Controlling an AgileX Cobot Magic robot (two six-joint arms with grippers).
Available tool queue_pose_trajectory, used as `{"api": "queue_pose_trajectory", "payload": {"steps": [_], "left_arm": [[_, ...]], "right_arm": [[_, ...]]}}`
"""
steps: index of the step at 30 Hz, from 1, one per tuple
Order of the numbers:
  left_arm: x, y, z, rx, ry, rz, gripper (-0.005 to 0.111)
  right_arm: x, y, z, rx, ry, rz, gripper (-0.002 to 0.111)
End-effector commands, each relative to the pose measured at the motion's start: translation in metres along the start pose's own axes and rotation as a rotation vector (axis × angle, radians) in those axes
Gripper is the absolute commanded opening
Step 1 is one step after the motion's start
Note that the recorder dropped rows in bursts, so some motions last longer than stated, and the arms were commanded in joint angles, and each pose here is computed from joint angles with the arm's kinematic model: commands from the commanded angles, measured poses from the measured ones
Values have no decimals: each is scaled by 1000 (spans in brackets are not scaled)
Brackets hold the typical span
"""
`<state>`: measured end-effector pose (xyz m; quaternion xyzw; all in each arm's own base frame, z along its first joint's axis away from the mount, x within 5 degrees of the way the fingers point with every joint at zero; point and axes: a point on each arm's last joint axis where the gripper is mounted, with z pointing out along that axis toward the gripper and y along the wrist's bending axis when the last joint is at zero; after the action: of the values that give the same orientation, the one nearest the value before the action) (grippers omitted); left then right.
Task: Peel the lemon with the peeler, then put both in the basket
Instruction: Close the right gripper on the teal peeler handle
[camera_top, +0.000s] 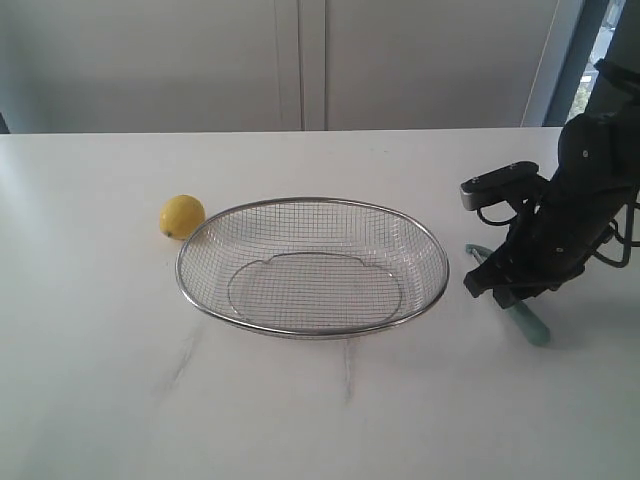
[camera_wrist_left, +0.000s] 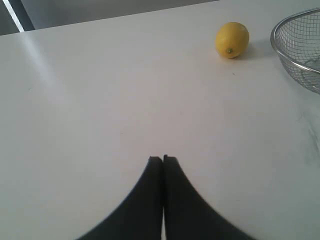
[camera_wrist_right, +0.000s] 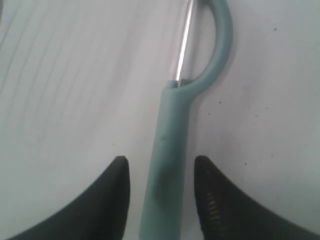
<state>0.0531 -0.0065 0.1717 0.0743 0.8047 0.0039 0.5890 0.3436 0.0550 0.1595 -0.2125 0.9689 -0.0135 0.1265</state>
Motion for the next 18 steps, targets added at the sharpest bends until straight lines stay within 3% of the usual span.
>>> {"api": "queue_pose_trajectory", "payload": {"steps": [1, 18], "left_arm": [[1, 0, 0, -1, 2, -4, 0], [1, 0, 0, -1, 2, -4, 0]], "right_arm": [[1, -1, 2, 4, -1, -9, 41], [6, 1, 28, -18, 77, -8, 41]]}}
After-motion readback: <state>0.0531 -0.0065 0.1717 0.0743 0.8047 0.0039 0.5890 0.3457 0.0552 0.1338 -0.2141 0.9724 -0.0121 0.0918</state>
